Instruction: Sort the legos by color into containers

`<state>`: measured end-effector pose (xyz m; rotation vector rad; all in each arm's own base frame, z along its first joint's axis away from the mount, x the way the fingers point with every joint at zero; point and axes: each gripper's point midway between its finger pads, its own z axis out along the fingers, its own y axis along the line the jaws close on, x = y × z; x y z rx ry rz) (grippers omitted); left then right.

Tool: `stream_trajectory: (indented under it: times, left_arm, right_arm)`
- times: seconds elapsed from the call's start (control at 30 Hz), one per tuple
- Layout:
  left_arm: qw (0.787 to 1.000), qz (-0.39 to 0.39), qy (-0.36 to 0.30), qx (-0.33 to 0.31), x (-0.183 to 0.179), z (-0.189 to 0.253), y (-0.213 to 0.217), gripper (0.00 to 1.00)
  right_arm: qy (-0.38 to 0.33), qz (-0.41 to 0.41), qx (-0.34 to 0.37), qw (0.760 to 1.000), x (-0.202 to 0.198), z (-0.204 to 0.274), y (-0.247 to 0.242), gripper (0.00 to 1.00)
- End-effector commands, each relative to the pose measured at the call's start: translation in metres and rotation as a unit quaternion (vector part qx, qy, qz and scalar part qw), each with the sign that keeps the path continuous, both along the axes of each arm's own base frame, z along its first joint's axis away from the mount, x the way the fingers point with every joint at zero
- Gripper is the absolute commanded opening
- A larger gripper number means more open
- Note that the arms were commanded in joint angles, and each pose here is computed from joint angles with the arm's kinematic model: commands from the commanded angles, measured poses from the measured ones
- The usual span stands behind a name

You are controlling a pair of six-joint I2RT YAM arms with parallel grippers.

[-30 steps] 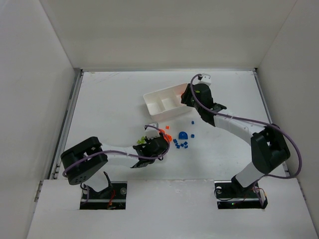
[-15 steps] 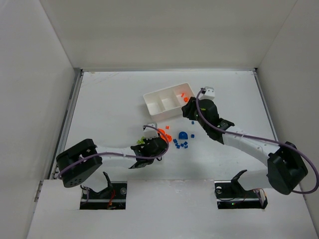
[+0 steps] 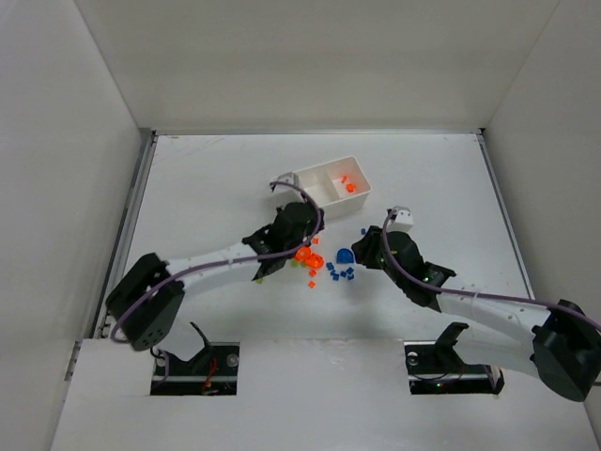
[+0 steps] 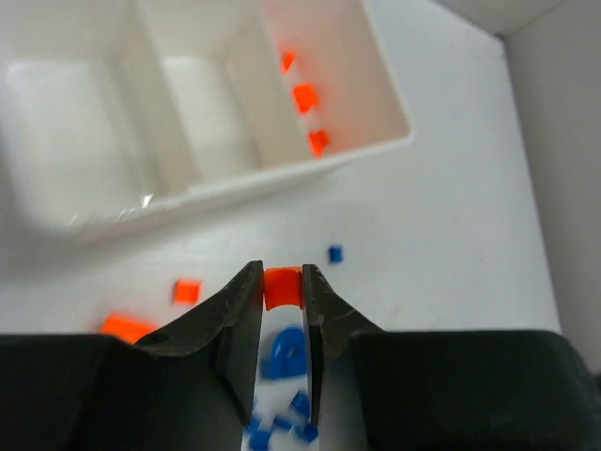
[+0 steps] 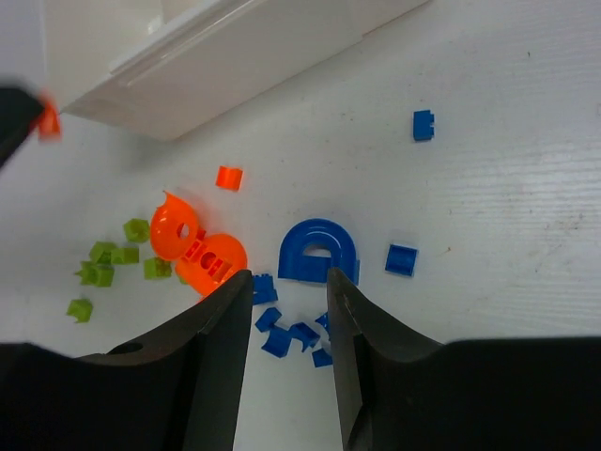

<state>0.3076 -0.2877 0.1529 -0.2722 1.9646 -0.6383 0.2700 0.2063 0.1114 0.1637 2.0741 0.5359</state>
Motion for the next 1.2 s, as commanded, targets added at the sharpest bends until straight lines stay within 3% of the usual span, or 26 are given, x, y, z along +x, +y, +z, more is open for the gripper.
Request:
stream_trajectory:
  times: [0.0,0.17,0.23,0.43,0.47,0.67,0.77,0.97,1.17]
  left_arm:
    - [0.997,-0.02,-0.068,-0.036,0.072,0.052,-0.041,0.18]
    - [0.997,-0.04,-0.055,-0.029,0.135,0.037,-0.081,0.19]
    - [0.997,-0.042,-0.054,-0.025,0.144,0.033,-0.089,0.2]
    - [0.998,-0.046,-0.04,-0.009,0.177,0.011,-0.114,0.37]
    - [0.998,-0.048,-0.035,-0.009,0.18,0.009,-0.115,0.44]
    - [0.997,-0.04,-0.06,-0.033,0.158,0.045,-0.087,0.44]
    - [0.996,-0.007,-0.074,-0.052,0.132,0.059,-0.04,0.43]
    - [0.998,0.029,-0.051,-0.033,0.068,0.031,0.032,0.42]
    - [0.999,0.036,-0.028,-0.015,0.017,0.003,0.078,0.42]
  right_arm:
    - [-0.012,-0.002,0.028,1.0,-0.011,0.008,0.002,0.43]
    - [-0.003,-0.002,0.033,0.999,-0.027,0.0,-0.001,0.43]
    - [0.0,0.001,0.04,0.999,-0.031,0.0,0.0,0.43]
    - [0.003,0.023,0.03,0.999,-0.038,-0.001,0.01,0.44]
    - [0.005,0.036,0.03,0.999,-0.042,-0.002,0.017,0.44]
    - [0.017,0.081,0.011,0.997,-0.051,-0.009,0.047,0.44]
    - [0.025,0.123,-0.018,0.992,-0.057,-0.02,0.077,0.44]
    - [0.032,0.194,-0.081,0.977,-0.068,-0.04,0.122,0.48]
    - [0.057,0.223,-0.134,0.964,-0.071,-0.063,0.129,0.44]
